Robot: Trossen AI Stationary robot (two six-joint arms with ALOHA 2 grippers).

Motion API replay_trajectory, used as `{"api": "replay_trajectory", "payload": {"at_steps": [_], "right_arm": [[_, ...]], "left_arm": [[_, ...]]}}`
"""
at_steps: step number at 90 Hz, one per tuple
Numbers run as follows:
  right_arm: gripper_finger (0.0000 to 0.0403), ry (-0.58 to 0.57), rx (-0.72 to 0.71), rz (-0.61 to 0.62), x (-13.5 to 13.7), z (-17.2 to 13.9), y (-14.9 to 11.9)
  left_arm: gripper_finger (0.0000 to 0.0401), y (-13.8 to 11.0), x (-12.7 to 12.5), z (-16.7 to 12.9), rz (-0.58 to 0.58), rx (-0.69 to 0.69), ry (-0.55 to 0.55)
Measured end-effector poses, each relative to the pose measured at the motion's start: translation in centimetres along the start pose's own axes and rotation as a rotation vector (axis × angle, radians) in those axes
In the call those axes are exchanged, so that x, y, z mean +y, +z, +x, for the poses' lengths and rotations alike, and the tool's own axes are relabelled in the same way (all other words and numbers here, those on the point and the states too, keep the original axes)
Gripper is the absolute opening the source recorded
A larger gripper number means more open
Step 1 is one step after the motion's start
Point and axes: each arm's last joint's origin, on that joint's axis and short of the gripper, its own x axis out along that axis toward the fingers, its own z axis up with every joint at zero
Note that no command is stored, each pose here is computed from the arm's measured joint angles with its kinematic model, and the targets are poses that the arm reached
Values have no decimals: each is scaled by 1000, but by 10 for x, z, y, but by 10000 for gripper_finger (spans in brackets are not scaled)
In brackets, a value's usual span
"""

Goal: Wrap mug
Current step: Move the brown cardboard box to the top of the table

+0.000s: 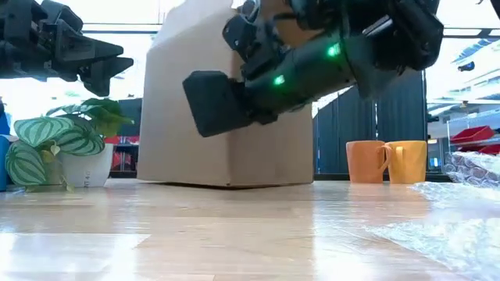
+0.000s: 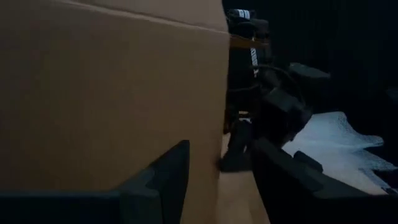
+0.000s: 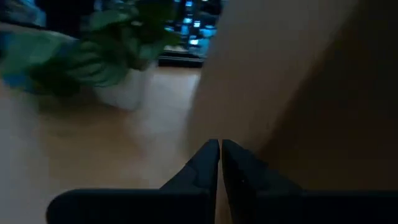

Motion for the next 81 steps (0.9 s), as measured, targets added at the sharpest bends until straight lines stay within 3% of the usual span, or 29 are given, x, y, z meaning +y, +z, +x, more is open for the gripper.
{"api": "replay_trajectory", "payload": {"at_steps": [20, 39, 55, 81], "right_arm": [[0, -23, -14, -63, -5, -27, 21], [0, 174, 9, -48, -18, -39, 47], [0, 340, 185, 56, -32, -20, 37], [0, 181, 248, 4, -37, 16, 4]], "left_arm": [[156, 0, 0, 0, 0, 0, 0], [156, 0, 0, 0, 0, -1, 0], [156, 0, 0, 0, 0, -1, 0], [156, 0, 0, 0, 0, 0, 0]]}}
